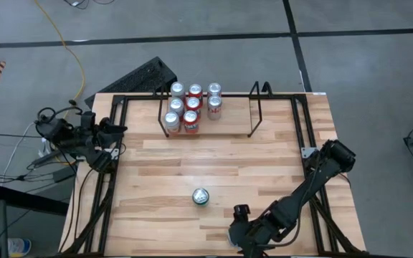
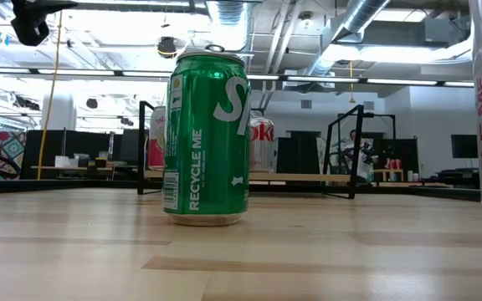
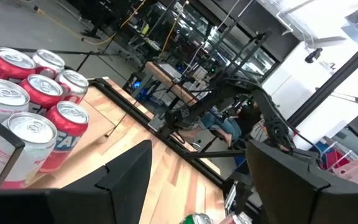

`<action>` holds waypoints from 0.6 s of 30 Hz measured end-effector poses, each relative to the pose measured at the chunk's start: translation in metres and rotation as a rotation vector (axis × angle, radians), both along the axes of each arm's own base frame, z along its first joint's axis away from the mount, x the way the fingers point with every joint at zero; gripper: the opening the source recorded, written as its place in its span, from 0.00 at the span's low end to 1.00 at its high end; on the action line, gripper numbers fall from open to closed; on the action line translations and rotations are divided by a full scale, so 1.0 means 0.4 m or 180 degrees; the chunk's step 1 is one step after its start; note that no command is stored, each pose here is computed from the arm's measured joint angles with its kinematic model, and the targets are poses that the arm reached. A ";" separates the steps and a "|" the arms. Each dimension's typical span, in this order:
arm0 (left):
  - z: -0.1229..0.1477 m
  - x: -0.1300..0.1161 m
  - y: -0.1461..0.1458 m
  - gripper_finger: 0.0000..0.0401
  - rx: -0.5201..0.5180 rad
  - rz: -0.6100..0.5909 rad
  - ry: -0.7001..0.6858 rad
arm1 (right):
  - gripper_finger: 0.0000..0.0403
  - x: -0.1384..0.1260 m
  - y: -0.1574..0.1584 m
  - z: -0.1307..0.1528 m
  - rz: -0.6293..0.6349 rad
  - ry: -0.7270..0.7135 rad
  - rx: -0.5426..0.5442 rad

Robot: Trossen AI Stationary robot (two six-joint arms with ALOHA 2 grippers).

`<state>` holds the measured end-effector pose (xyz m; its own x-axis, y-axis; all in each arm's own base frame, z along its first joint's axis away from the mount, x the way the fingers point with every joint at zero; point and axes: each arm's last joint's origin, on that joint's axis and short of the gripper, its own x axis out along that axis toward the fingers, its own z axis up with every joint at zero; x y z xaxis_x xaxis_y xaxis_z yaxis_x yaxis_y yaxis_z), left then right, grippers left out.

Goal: Place canned beverage on shelf
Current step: Put the silver soda can on the shelf aligned with the other silver soda cans

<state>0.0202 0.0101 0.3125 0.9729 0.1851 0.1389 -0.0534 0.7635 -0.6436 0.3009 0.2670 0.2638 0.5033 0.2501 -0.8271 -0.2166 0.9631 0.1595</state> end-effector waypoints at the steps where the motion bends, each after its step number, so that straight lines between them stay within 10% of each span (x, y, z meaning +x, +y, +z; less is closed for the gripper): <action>1: 0.000 0.000 0.000 0.62 0.0003 0.0000 0.0000 | 0.98 0.000 0.000 -0.004 0.0003 0.0017 -0.0027; 18: -0.005 0.001 0.000 0.62 0.0020 -0.0001 0.0056 | 0.95 0.024 0.019 -0.084 -0.0198 0.0386 0.0085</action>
